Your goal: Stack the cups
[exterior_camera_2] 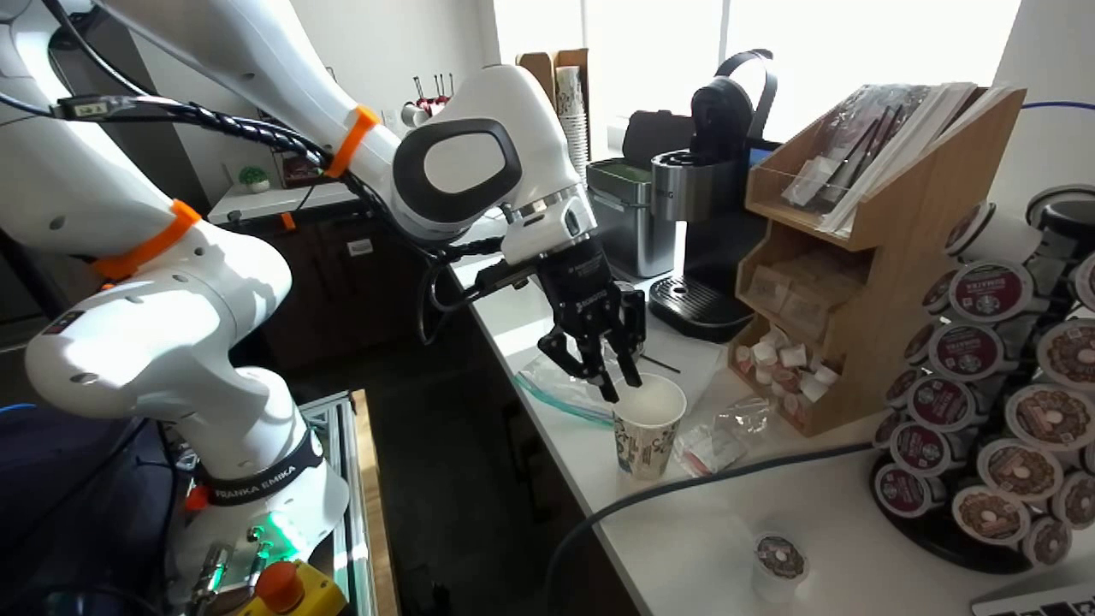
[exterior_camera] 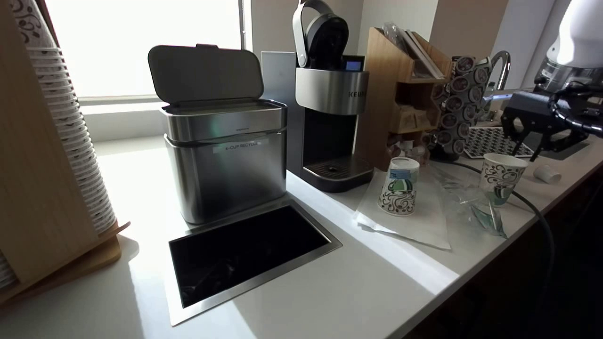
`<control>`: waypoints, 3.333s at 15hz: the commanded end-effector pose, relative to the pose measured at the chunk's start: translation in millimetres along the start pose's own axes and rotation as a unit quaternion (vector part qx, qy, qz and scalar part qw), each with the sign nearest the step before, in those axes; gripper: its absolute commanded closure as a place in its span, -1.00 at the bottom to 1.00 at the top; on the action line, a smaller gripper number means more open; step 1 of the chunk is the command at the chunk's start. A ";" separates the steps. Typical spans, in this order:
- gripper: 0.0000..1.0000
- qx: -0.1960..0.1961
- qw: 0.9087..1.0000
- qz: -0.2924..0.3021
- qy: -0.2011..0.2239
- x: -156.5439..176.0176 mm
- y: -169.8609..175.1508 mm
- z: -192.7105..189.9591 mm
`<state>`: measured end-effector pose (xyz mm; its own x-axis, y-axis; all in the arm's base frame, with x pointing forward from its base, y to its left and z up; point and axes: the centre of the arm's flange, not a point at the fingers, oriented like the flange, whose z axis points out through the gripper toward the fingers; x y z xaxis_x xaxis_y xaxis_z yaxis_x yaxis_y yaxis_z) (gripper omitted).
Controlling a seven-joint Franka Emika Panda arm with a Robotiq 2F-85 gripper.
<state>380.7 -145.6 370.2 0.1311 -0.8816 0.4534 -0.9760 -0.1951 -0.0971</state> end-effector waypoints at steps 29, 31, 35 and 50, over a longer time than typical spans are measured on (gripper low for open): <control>-1.00 0.182 0.817 -0.529 -0.140 -92.9 -115.7 -54.9; -1.00 0.184 0.806 -0.544 -0.142 -97.1 -120.6 -51.2; -1.00 0.190 0.787 -0.570 -0.142 -106.9 -129.0 -45.1; -1.00 0.197 0.742 -0.628 -0.126 -130.1 -142.9 -32.7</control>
<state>491.3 9.8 360.3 0.9734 0.0309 0.2271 0.0342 -0.9994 -0.0107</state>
